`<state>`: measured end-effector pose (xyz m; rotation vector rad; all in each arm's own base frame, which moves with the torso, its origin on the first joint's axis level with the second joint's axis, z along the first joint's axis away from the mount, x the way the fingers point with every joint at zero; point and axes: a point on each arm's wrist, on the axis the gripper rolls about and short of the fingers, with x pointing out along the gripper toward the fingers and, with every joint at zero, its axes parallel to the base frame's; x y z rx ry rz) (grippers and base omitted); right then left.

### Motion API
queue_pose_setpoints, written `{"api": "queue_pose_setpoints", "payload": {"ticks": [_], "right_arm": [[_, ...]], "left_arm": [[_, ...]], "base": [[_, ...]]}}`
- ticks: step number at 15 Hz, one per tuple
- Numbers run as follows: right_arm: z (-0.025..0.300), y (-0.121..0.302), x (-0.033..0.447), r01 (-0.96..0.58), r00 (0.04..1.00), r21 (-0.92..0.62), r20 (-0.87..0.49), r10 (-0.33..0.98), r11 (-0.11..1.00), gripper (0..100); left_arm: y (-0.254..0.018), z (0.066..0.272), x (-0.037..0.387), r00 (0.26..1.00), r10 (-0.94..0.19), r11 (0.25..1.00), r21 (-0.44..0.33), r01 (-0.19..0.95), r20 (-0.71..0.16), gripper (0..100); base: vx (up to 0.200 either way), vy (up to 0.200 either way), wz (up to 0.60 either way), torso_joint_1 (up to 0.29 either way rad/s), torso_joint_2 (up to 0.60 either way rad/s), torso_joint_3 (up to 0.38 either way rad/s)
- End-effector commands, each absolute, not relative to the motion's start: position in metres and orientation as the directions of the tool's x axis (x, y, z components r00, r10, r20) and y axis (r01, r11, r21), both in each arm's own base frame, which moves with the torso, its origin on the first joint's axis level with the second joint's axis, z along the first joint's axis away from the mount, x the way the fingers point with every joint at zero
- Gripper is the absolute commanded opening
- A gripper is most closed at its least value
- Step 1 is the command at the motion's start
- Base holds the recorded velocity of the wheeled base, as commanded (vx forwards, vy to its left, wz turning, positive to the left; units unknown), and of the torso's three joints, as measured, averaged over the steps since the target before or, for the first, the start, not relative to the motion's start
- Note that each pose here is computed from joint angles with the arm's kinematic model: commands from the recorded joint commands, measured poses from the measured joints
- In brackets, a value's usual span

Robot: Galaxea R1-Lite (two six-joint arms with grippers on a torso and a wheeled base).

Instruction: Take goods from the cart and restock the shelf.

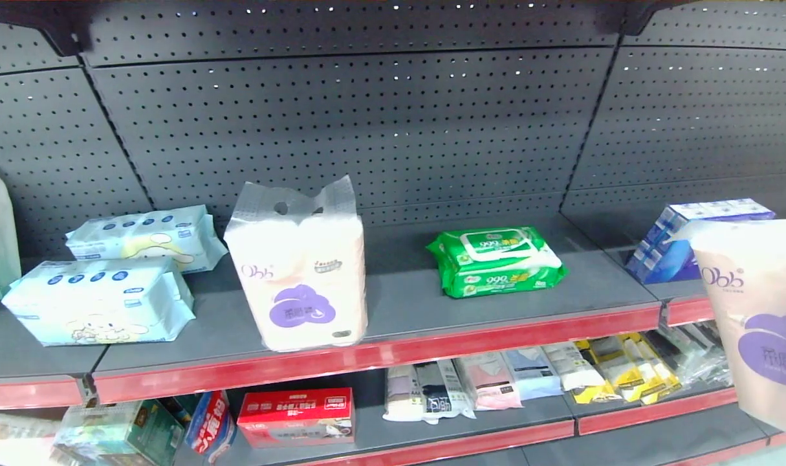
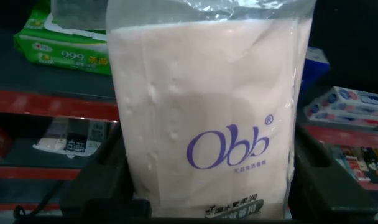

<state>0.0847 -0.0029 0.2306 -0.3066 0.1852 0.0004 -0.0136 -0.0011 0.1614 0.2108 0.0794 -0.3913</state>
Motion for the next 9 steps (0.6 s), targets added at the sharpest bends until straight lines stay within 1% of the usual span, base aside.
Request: {"api": "queue_pose_setpoints", "payload": {"ticks": [1, 4, 6, 9], "right_arm": [[0.233, -0.003, 0.088, -0.034, 0.983, -0.301, -0.183, -0.022, 0.953, 0], [0.235, -0.003, 0.089, -0.033, 0.983, -0.301, -0.18, -0.022, 0.953, 0], [0.237, -0.003, 0.088, -0.029, 0.985, -0.303, -0.171, -0.024, 0.952, 0], [0.248, -0.003, 0.089, -0.02, 0.99, -0.3, -0.139, -0.023, 0.954, 0]], "left_arm": [[0.001, 0.156, -0.023, 0.926, -0.371, 0.904, 0.196, 0.379, -0.077, 100], [0.001, 0.156, -0.023, 0.926, -0.369, 0.905, 0.196, 0.378, -0.08, 100], [0.001, 0.155, -0.023, 0.926, -0.369, 0.905, 0.196, 0.378, -0.082, 100], [0.002, 0.153, -0.026, 0.928, -0.368, 0.906, 0.199, 0.373, -0.062, 100]], "base": [[0.0, 0.0, 0.6, 0.007, 0.01, 0.002], [0.0, 0.0, 0.6, 0.007, 0.0, 0.002], [0.0, 0.0, 0.0, 0.0, 0.0, 0.0], [0.0, 0.0, 0.0, 0.0, 0.0, 0.0]]}}
